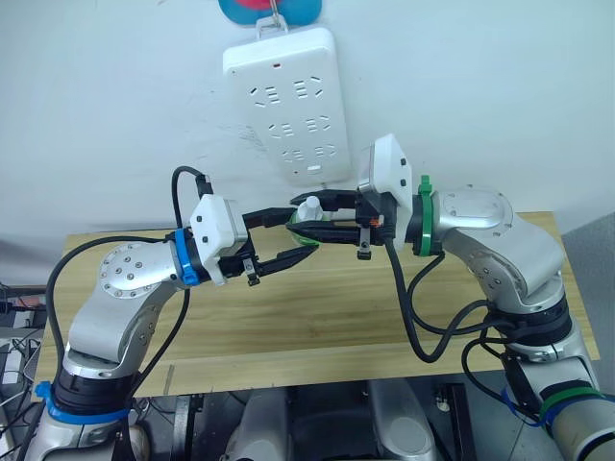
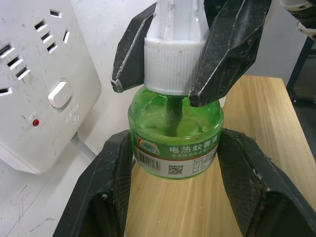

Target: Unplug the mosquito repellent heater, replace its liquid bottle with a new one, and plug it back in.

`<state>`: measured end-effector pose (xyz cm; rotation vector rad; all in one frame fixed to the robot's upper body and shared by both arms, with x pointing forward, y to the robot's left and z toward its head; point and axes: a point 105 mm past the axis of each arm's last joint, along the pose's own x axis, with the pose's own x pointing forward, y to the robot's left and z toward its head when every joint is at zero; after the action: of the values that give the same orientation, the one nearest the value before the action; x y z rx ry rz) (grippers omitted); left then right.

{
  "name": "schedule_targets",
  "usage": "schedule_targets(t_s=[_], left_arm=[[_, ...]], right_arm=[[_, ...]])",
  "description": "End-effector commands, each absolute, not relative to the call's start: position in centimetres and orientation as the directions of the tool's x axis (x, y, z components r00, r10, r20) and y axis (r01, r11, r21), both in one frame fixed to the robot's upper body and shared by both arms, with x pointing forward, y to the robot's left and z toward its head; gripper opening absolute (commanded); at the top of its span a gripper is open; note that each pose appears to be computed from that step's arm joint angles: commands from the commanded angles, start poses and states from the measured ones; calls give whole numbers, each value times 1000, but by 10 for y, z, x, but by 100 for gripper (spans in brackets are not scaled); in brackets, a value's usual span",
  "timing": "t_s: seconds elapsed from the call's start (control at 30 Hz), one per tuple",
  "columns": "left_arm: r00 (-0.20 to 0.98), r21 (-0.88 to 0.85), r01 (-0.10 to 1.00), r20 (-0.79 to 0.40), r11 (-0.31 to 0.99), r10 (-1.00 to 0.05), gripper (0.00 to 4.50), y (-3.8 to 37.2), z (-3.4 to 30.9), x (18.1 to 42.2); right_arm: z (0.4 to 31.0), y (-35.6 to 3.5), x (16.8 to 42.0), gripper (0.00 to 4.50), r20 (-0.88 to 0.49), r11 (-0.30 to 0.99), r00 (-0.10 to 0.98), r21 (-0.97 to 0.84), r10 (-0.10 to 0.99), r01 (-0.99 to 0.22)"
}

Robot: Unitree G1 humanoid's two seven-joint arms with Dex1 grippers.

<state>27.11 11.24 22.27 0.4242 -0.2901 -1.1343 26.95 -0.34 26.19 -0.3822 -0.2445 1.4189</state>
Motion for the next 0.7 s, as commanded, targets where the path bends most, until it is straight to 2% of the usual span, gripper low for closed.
schedule_targets(t_s=[0.03, 0.2, 0.43, 0.7], left_arm=[[373, 510, 792, 33, 336, -927, 225, 110, 234, 263], [350, 493, 809, 30, 319, -936, 225, 109, 234, 262], [288, 457, 850, 12, 261, -958, 225, 109, 235, 259], [271, 446, 859, 24, 253, -962, 225, 108, 241, 259]], right_arm=[[267, 2, 255, 113, -60, 34, 67, -438, 996, -898], [267, 2, 248, 113, -80, -29, 8, -452, 997, -891], [260, -1, 236, 113, -147, -188, -134, -467, 980, -864], [256, -1, 238, 113, -197, -275, -202, -495, 959, -824]])
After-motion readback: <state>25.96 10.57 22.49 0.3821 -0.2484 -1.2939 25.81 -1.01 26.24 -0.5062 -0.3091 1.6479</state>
